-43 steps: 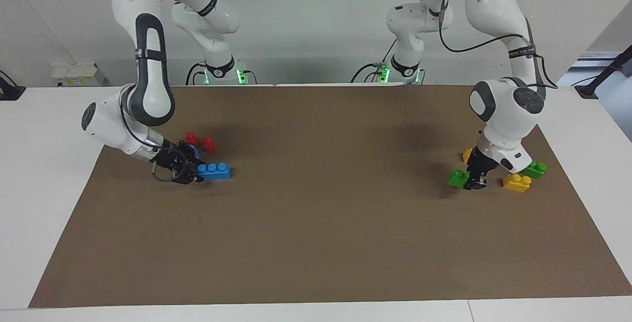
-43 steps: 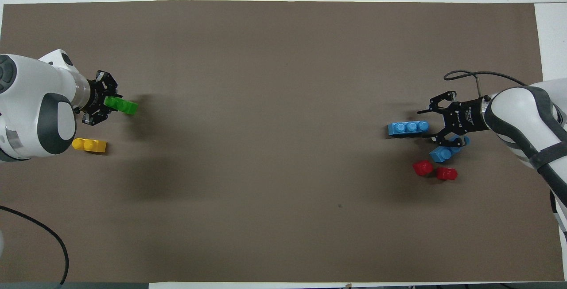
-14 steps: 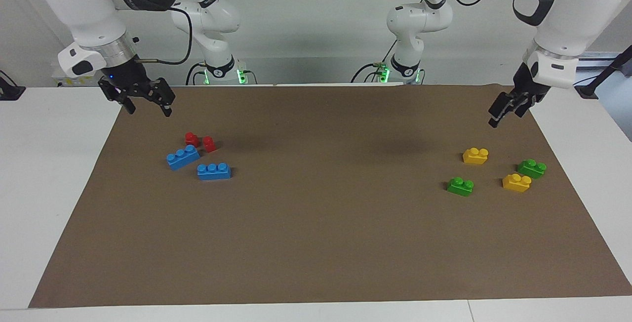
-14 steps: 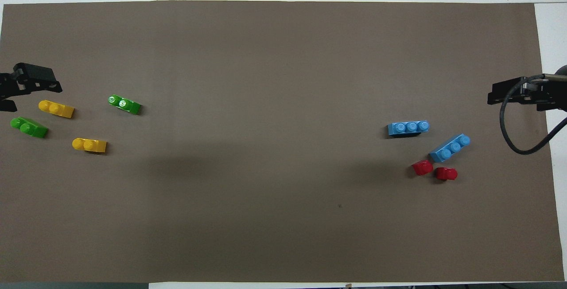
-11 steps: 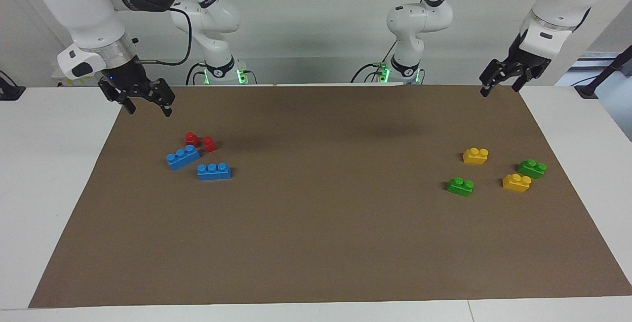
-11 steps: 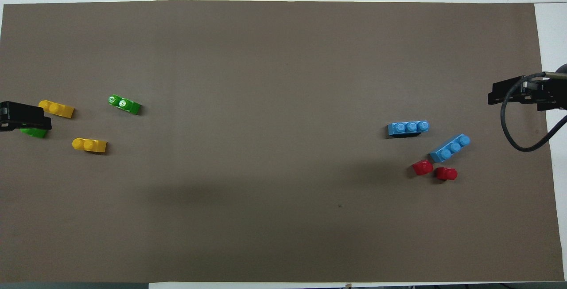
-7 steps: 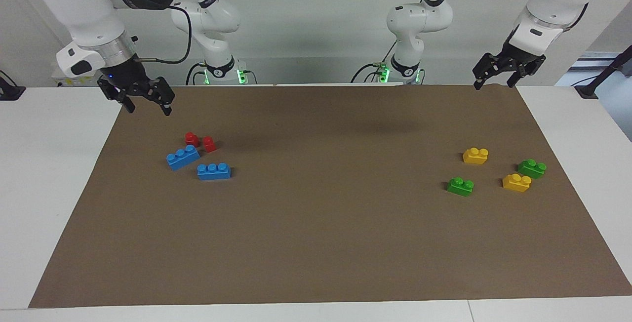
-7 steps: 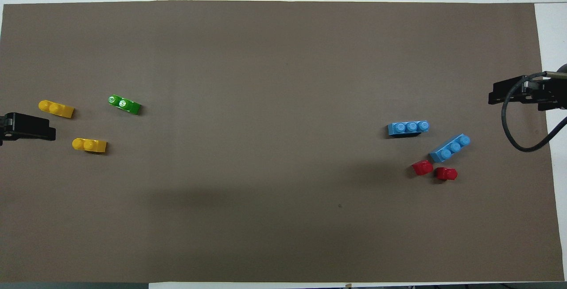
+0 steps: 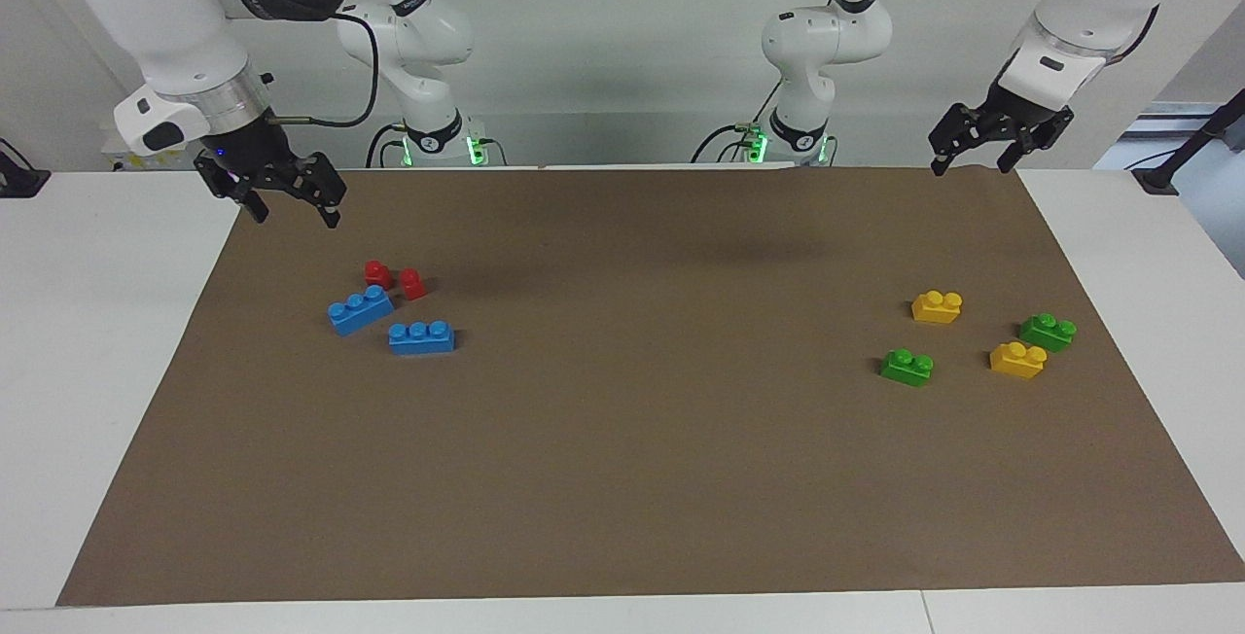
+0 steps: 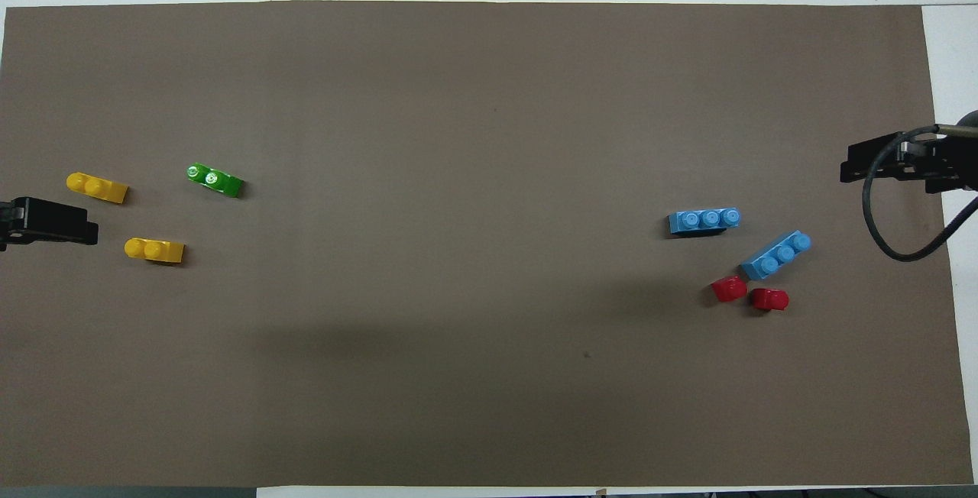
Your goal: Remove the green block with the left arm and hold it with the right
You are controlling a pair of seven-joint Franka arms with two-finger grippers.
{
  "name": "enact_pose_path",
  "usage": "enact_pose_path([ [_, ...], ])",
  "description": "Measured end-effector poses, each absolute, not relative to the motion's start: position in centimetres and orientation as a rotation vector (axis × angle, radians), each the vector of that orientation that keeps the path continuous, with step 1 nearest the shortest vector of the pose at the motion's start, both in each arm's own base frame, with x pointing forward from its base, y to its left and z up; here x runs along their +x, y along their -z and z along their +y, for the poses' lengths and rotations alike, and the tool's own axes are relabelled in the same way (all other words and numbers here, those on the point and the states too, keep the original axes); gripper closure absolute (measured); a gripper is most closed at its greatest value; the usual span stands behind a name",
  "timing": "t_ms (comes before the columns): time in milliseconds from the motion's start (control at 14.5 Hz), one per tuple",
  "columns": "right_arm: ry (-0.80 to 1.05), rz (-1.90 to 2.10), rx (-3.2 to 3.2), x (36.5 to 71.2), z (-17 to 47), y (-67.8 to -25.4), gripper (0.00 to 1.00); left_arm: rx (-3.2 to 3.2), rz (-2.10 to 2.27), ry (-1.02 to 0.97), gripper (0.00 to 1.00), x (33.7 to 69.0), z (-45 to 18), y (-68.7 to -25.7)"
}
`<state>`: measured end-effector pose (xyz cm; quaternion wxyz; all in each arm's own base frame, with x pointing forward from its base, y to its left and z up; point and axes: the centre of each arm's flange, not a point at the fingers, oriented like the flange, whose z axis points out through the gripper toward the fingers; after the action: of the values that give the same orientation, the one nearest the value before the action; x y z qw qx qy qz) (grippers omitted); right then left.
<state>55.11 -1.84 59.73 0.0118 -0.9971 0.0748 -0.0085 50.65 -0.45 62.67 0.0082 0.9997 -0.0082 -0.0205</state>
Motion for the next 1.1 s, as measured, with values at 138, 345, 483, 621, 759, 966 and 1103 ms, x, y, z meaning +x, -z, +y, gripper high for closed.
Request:
enact_pose_path([
  [138, 0.023, 0.233, -3.109, 55.14, -1.83, -59.64, 0.0, 3.124, -0.026, 0.064, 0.0, 50.65, -0.45, -62.67],
  [345, 0.019, 0.233, -3.109, 55.13, -1.83, -59.6, 0.0, 3.124, -0.027, 0.064, 0.0, 50.65, -0.45, -62.67],
  [483, 0.016, 0.233, -3.109, 55.1, -1.83, -59.58, 0.0, 3.124, -0.027, 0.064, 0.0, 50.65, -0.45, -62.67],
  [621, 0.005, 0.19, -3.113, 55.03, -1.83, -59.52, 0.0, 3.124, -0.027, 0.064, 0.0, 50.65, -0.45, -62.67],
  [759, -0.005, 0.144, -3.122, 54.95, -1.89, -59.46, 0.0, 3.124, -0.027, 0.064, 0.0, 50.65, -0.45, -62.67],
  [966, -0.011, 0.13, -3.135, 54.9, -2.02, -59.42, 0.0, 3.124, -0.027, 0.064, 0.0, 50.65, -0.45, -62.67],
  [1103, -0.011, 0.108, -3.148, 54.9, -2.14, -59.42, 0.0, 3.124, -0.027, 0.064, 0.0, 50.65, -0.45, -62.67],
])
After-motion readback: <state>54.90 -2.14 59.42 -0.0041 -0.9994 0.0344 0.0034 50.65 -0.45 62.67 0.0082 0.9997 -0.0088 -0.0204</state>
